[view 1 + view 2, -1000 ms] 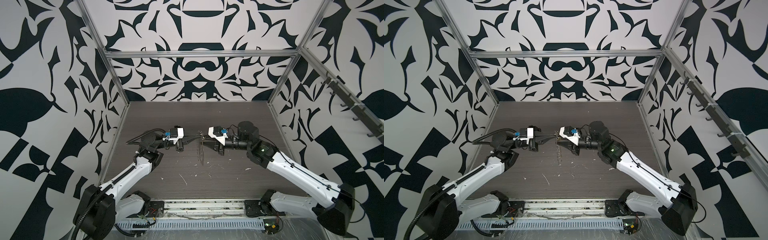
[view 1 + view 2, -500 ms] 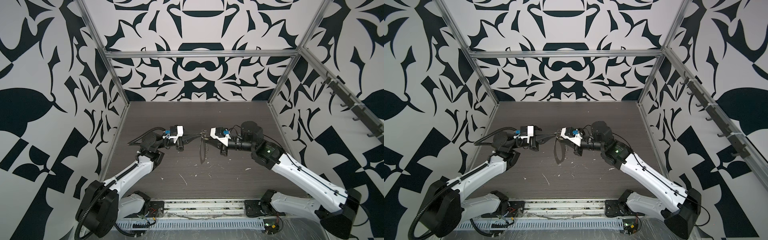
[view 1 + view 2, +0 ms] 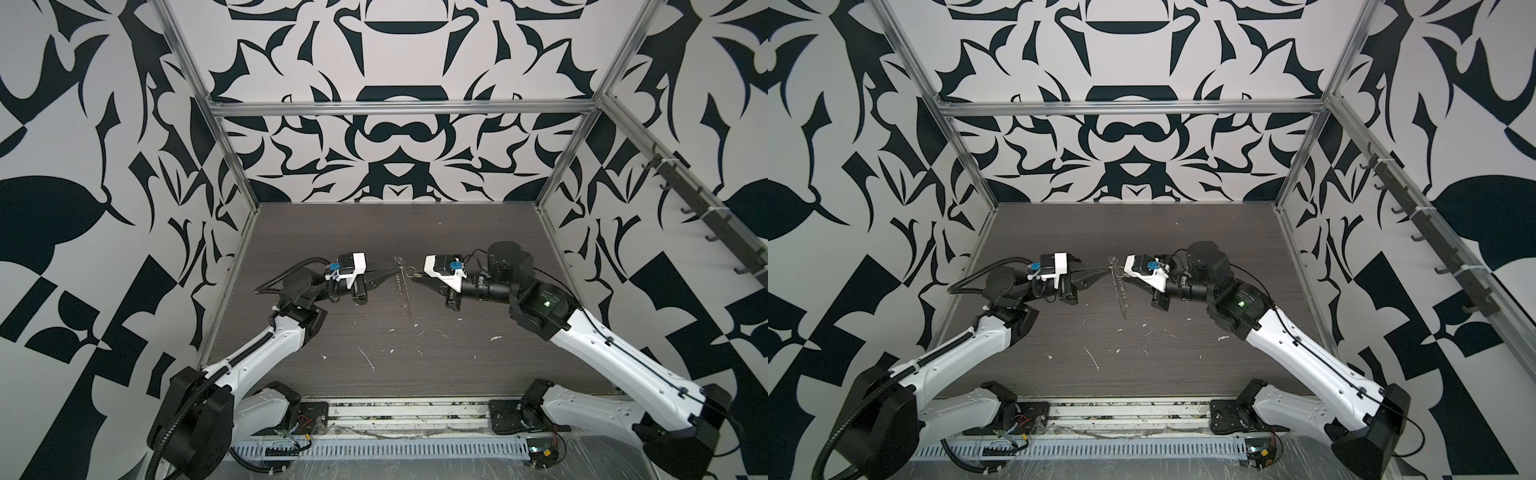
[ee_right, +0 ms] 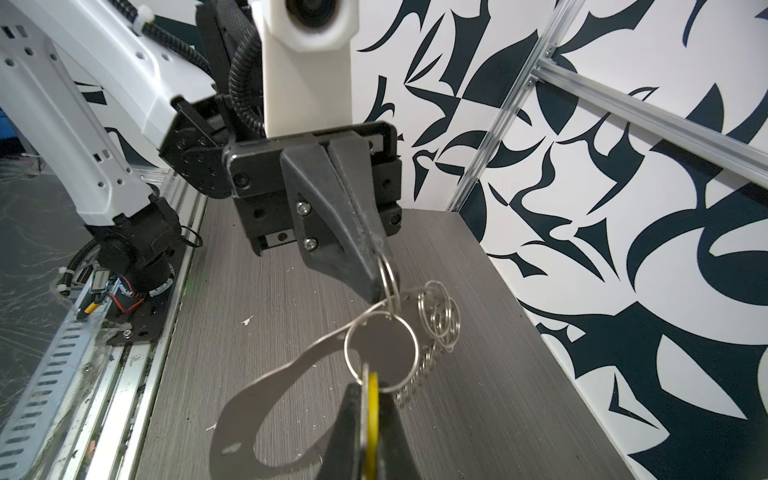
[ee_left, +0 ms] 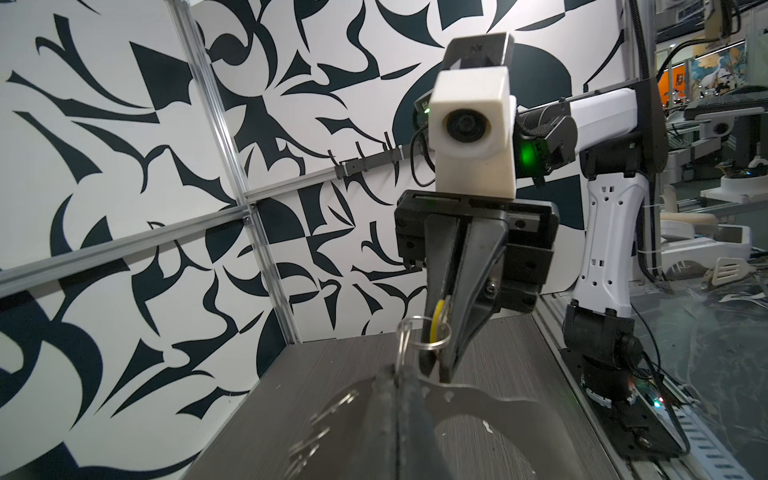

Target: Remove the keys from the keyring

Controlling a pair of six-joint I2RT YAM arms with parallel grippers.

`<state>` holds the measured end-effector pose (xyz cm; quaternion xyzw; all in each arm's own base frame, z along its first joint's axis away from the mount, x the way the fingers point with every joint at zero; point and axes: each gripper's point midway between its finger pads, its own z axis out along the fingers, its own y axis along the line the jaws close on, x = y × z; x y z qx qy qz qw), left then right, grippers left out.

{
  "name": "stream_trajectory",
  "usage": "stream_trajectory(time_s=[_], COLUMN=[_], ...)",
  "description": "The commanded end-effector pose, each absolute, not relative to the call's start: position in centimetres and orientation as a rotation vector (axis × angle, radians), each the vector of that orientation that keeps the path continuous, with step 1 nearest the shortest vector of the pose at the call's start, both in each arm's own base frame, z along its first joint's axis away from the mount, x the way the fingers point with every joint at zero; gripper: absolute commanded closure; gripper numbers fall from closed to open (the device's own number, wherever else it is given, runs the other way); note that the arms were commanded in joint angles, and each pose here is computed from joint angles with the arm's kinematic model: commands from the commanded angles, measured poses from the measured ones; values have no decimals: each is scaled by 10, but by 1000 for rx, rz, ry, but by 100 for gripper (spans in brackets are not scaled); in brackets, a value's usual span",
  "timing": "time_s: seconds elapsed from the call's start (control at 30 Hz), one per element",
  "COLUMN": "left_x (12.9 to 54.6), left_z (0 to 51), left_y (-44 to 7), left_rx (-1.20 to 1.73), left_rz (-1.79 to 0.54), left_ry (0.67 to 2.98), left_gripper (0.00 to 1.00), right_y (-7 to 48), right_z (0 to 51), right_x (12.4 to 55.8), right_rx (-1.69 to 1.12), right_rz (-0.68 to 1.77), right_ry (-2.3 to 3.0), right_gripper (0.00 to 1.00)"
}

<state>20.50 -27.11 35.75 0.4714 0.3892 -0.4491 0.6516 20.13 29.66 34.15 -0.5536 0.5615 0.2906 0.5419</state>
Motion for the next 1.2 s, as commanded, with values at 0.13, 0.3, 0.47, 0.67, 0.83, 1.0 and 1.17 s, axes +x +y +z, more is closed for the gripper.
stream_trajectory(time_s=[0.13, 0.3, 0.47, 0.67, 0.83, 1.0, 1.17], left_x=[221, 227, 232, 234, 235, 238, 240], left_z=[367, 364, 361, 355, 349, 346, 345], left_y=[-259, -258, -258, -260, -261, -261, -259], left_rx=[989, 972, 966, 979, 980, 972, 953], left_rz=[-880, -860, -857, -836, -824, -814, -801], left_ry=[925, 972, 1024, 1083, 1099, 1115, 1119], left_gripper=[100, 100, 100, 100, 100, 100, 100], right_y=[290, 288, 288, 285, 293, 301, 304], right_z=[365, 373, 378, 387, 391, 390, 384], right_x=[192, 190, 187, 190, 183, 178, 170], right_rx=[-1308, -1301, -1299, -1299, -1323, -1357, -1398], right_rz=[665, 653, 646, 572, 588, 551, 529], right_ry=[1263, 1233, 1205, 1160, 1115, 1076, 1052], right_gripper=[100, 100, 100, 100, 100, 100, 100])
